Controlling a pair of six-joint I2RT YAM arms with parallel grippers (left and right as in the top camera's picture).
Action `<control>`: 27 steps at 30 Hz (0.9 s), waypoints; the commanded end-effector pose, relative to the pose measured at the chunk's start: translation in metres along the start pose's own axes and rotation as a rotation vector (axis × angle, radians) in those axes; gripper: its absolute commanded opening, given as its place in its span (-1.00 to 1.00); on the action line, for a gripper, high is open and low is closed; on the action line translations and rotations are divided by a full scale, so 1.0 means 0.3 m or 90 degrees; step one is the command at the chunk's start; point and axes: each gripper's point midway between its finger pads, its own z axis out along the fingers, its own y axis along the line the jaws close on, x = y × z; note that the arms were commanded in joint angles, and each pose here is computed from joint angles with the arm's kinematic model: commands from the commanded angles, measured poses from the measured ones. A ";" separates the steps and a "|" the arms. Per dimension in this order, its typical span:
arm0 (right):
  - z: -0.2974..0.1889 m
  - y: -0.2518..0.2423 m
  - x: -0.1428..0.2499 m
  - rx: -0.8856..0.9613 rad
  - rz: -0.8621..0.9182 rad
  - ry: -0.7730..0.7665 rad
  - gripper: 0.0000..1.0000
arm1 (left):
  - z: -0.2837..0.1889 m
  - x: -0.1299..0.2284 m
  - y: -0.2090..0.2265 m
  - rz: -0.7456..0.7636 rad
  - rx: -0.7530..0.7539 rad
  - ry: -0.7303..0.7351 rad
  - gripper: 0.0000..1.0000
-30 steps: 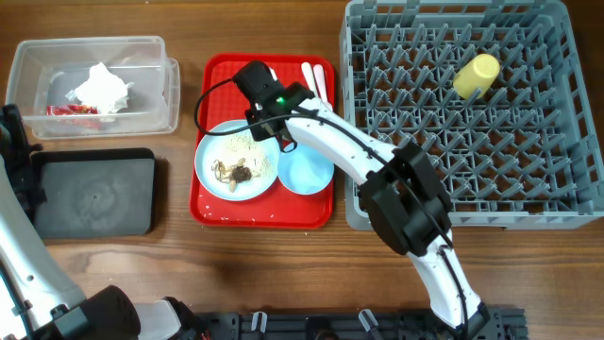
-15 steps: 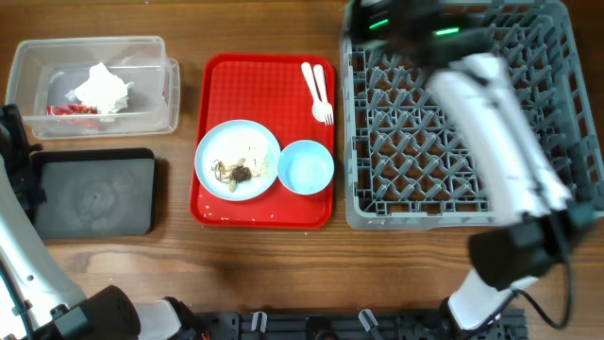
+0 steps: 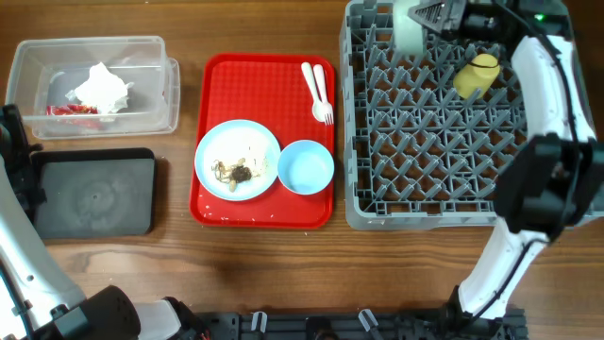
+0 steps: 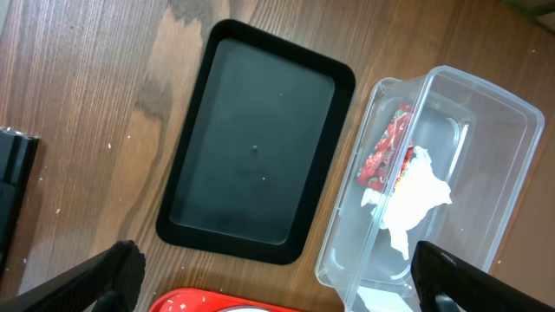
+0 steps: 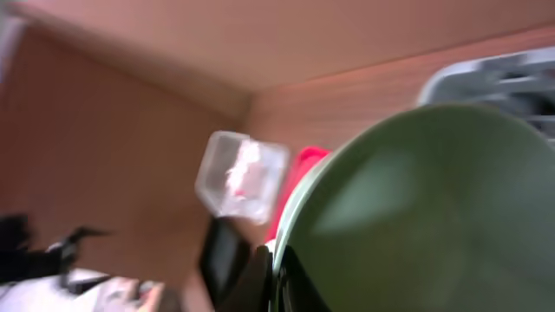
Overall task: Sort waste into correct bins and load items into the dishwasher rack
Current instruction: 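Carry the mint-green cup to the rack's far side beside the yellow cup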
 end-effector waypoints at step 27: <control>0.078 -0.193 0.117 0.062 0.262 0.046 -0.92 | 0.007 -0.006 0.003 -0.012 -0.006 -0.004 1.00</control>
